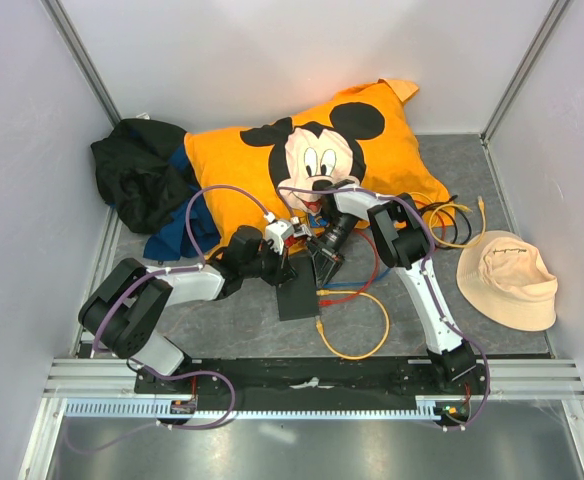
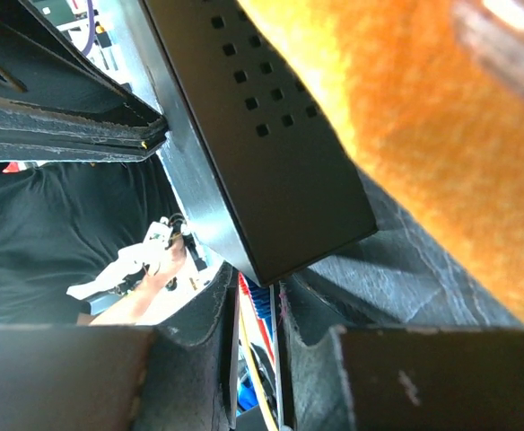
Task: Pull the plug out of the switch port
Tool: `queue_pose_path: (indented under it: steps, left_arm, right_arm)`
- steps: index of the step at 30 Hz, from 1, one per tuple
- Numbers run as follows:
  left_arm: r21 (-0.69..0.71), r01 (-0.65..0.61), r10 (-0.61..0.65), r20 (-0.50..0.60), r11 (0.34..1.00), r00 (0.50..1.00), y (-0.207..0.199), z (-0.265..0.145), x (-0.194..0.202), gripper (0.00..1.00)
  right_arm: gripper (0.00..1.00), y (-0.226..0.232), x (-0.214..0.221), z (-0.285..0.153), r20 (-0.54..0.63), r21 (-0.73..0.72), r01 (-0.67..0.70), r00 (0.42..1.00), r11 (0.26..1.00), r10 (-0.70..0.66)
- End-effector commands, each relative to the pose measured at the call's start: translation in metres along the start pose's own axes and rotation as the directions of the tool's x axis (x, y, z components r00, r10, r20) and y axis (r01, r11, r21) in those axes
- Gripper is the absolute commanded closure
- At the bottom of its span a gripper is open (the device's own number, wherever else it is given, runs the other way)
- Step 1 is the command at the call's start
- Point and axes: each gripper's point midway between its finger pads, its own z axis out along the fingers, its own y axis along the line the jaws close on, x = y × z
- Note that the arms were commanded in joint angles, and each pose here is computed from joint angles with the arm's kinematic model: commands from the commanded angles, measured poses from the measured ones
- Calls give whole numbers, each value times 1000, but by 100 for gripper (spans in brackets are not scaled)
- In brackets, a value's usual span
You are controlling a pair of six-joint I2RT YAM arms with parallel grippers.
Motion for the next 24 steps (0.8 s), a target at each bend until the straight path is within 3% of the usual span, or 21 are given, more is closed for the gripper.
queue_pose_path:
  steps: [1, 16, 24]
  left_arm:
    - [-50, 33, -43, -221, 998, 974, 11, -9, 69, 98]
    - [-46, 36, -45, -227, 998, 973, 11, -8, 71, 98]
    - [-44, 34, -43, -226, 998, 973, 11, -8, 70, 98]
  right_arm:
    - [100, -96, 7, 8, -78, 261, 41, 997, 964, -21]
    - [99, -120, 36, -32, -60, 314, -5, 998, 950, 25]
    - [99, -78, 17, -70, 18, 371, 105, 993, 923, -120]
